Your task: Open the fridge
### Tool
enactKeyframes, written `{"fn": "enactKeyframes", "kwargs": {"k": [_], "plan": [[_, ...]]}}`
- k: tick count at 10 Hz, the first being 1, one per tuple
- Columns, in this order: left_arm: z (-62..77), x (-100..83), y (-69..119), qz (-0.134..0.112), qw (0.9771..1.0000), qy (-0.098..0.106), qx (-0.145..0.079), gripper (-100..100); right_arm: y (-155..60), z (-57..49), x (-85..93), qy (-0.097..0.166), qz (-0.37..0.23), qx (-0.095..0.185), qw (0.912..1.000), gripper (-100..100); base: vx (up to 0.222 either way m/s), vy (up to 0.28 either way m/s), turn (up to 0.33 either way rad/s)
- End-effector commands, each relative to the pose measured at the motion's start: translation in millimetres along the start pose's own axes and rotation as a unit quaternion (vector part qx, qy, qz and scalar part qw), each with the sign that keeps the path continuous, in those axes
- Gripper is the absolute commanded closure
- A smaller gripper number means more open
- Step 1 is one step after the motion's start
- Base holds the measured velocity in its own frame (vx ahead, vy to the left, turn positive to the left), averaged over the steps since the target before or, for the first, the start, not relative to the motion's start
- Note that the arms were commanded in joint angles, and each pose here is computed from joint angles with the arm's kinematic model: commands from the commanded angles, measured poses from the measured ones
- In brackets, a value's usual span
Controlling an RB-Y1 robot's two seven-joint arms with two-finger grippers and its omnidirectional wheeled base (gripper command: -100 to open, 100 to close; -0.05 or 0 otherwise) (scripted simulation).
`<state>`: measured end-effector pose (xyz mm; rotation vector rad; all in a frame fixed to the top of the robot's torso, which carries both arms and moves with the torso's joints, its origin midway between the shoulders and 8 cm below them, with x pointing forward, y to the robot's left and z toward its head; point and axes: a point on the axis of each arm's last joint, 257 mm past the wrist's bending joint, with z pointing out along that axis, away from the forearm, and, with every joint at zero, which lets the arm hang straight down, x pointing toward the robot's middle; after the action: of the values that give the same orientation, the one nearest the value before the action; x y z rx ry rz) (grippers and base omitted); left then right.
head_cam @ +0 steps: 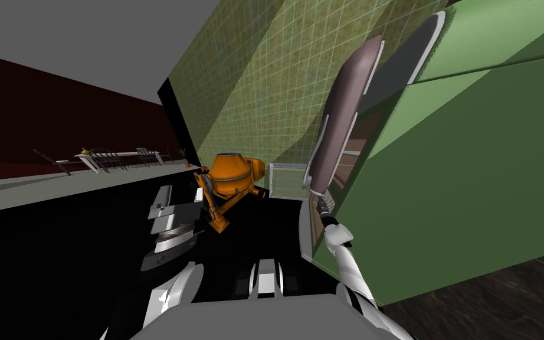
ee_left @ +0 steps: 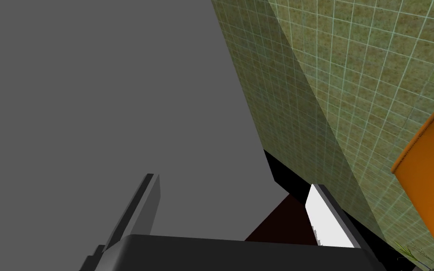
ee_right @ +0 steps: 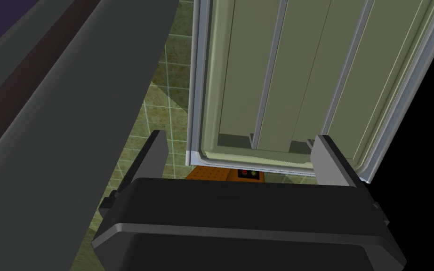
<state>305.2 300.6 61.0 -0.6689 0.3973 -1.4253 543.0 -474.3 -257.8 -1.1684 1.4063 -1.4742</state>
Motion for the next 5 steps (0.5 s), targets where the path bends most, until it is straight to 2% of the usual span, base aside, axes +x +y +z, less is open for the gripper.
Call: {"fn": "enactKeyframes", "kwargs": {"k": [1, 2, 4, 5], "plan": [[0.0, 0.0, 0.0, 0.0, 1.0, 0.0, 0.0, 0, -11, 9.1, -1.5, -0.002, 0.013, 0.019, 0.9997, -100, -0.054, 0.043, 0.298], [0.1, 0.1, 0.0, 0.0, 1.0, 0.0, 0.0, 0, -13, 10.0, 3.8, 0.002, 0.022, 0.027, 0.9994, -100, -0.081, 0.058, 0.188], [0.0, 0.0, 0.0, 0.0, 1.0, 0.0, 0.0, 0, -17, 5.8, 25.1, 0.024, 0.031, 0.038, 0.9985, -100, -0.031, 0.032, -0.033], [0.0, 0.0, 0.0, 0.0, 1.0, 0.0, 0.0, 0, -18, 5.6, 26.4, 0.027, 0.027, 0.041, 0.9984, -100, 0.0, 0.0, 0.0]]}}
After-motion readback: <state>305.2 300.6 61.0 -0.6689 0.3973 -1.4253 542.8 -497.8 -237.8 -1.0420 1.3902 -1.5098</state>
